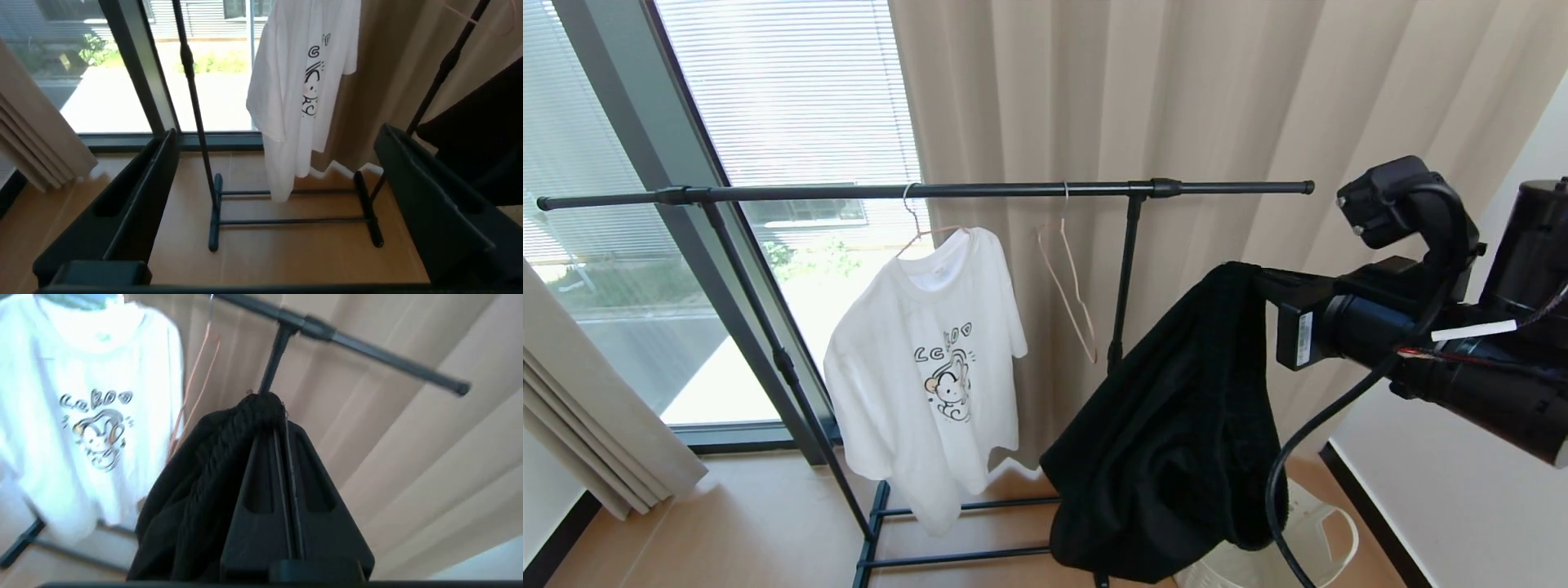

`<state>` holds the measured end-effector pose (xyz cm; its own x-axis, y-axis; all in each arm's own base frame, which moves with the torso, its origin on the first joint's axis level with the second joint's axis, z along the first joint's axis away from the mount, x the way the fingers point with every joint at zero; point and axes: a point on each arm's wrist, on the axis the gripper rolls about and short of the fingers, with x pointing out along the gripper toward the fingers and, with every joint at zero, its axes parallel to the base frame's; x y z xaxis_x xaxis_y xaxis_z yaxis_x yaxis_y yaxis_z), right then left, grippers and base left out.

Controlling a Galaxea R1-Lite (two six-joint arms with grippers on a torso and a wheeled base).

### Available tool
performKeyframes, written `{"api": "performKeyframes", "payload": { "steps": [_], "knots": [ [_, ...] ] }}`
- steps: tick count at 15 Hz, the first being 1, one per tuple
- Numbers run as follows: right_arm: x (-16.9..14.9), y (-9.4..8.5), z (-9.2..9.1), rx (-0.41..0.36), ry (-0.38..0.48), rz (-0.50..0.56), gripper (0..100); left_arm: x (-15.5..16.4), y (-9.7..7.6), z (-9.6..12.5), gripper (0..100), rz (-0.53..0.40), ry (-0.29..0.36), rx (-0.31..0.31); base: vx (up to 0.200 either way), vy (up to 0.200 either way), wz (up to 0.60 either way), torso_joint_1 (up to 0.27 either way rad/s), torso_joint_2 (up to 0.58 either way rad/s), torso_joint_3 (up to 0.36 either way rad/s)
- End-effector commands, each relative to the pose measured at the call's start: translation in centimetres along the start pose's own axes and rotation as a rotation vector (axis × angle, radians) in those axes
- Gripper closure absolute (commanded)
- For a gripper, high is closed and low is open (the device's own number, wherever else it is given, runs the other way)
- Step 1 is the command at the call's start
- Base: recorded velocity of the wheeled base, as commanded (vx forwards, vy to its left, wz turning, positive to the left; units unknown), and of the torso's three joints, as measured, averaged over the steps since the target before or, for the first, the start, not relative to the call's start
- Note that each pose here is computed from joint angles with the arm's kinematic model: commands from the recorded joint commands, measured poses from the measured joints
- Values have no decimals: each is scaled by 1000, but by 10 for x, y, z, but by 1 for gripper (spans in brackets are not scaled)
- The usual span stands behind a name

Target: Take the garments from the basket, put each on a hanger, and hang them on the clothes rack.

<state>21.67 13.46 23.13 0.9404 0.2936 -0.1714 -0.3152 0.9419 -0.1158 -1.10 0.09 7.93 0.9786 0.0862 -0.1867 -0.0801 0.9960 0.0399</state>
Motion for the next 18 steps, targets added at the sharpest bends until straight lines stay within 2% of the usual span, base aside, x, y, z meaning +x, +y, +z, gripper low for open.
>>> {"api": "performKeyframes", "payload": {
  "steps": [1,2,3,4,5,7,8,9,10,11,13,15,16,18],
  "knots": [
    [-19,-6,38,135,-22,83,100,17,0,25,0,10,193,-3,0,0,0,0,0,0],
    [-20,-6,43,166,-9,103,100,21,-1,37,0,-22,198,-36,0,0,0,0,0,0],
    [-20,-6,49,203,1,120,100,25,-1,55,0,-64,187,-91,0,0,0,0,0,0],
    [-20,-6,54,230,2,126,100,36,-4,81,0,-131,204,-164,0,0,0,0,0,0],
    [-19,-6,55,234,-7,127,100,46,-8,96,0,-187,233,-212,0,0,0,0,0,0],
    [-16,-5,57,235,-13,127,100,72,-23,115,0,-269,328,-241,0,0,0,0,0,0],
    [-9,-3,59,235,-10,125,100,103,-39,127,0,-298,419,-249,0,0,0,0,0,0],
    [-1,-1,56,231,6,118,100,124,-64,137,0,-379,461,-251,0,0,0,0,0,0],
    [4,1,54,228,19,116,100,133,-85,143,0,-435,470,-262,0,0,0,0,0,0],
    [12,3,48,224,45,109,100,147,-113,150,0,-476,479,-231,0,0,0,0,0,0],
    [15,8,47,221,46,74,100,159,-153,159,0,-537,493,-194,0,0,0,0,0,0],
    [26,15,45,229,21,54,100,162,-181,163,0,-604,503,-170,0,0,0,0,0,0],
    [39,26,40,226,11,9,100,164,-203,159,0,-640,524,-141,0,0,0,0,0,0],
    [50,38,35,222,0,-68,100,165,-219,152,0,-665,545,-156,0,0,0,0,0,0]
  ]
}}
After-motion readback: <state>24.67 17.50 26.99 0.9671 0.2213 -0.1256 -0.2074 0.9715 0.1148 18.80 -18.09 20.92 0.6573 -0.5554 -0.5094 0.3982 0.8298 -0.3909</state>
